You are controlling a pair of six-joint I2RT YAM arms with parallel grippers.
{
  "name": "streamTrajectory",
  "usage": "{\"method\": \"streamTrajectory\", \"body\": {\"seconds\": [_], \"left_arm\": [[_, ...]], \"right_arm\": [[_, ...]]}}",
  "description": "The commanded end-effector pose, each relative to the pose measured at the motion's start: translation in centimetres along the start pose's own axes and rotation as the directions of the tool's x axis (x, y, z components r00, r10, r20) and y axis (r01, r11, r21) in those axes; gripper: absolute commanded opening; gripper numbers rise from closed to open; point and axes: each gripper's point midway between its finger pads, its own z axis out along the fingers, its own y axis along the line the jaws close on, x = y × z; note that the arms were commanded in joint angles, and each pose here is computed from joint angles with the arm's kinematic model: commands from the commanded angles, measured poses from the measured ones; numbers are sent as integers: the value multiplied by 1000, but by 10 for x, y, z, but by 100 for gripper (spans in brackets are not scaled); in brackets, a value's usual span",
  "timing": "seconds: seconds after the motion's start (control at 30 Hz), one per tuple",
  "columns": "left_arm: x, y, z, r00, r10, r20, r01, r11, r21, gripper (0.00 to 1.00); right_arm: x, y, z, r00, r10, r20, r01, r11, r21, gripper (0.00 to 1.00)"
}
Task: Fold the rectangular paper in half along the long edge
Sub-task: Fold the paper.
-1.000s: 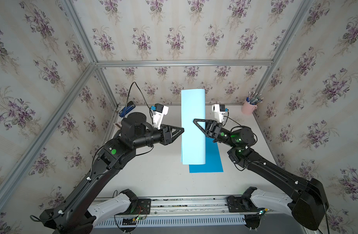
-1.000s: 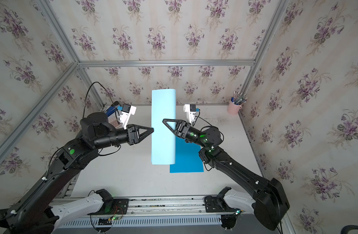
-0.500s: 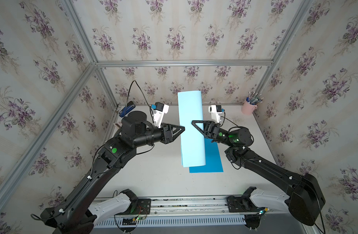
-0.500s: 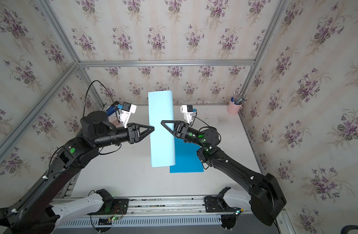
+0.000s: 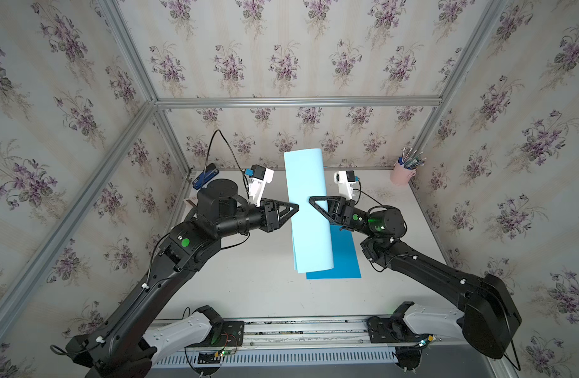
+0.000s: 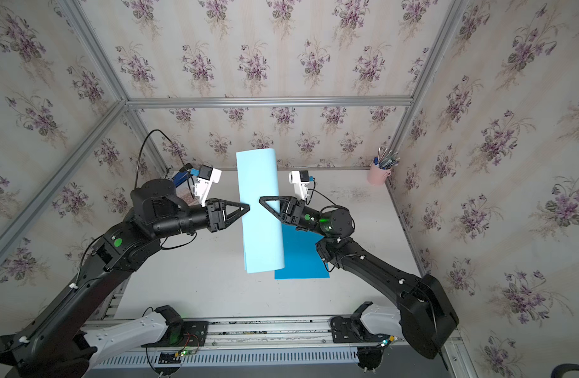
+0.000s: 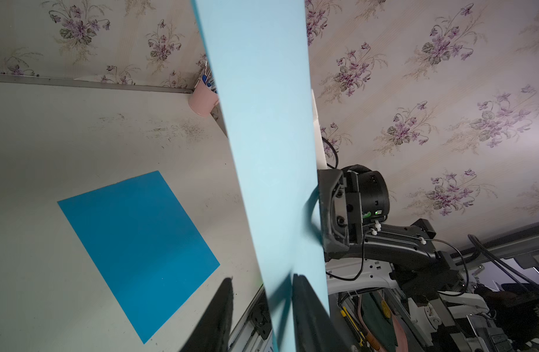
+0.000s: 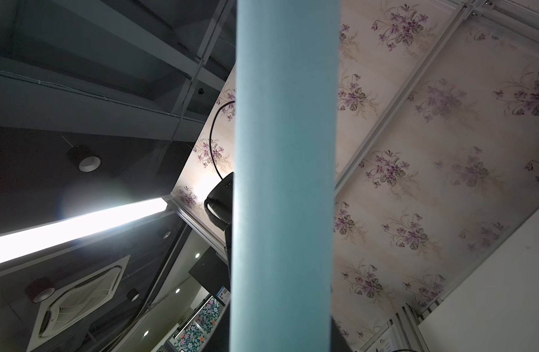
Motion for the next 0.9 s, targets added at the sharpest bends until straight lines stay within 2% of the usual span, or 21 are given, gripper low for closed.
{"method": "streamTrajectory", "body": {"seconds": [0.0,0.43,0.7,0.87], "left_arm": [[-8,-8,-2,999,27,29,-28,999,29,30],[-7,-8,0,999,26,25,-27,999,34,0],[-7,-14,-4,999,24,23,-25,998,54,0],[-7,-17,-7,999,23,23,-24,998,64,0]], "right_arm": [[3,12,1,1000,-16,-19,15,999,-51,30],[6,11,3,999,-37,-36,36,999,-34,33],[-1,8,10,983,-166,-75,173,979,111,49],[-6,1,10,969,-225,-104,243,945,220,53]]}}
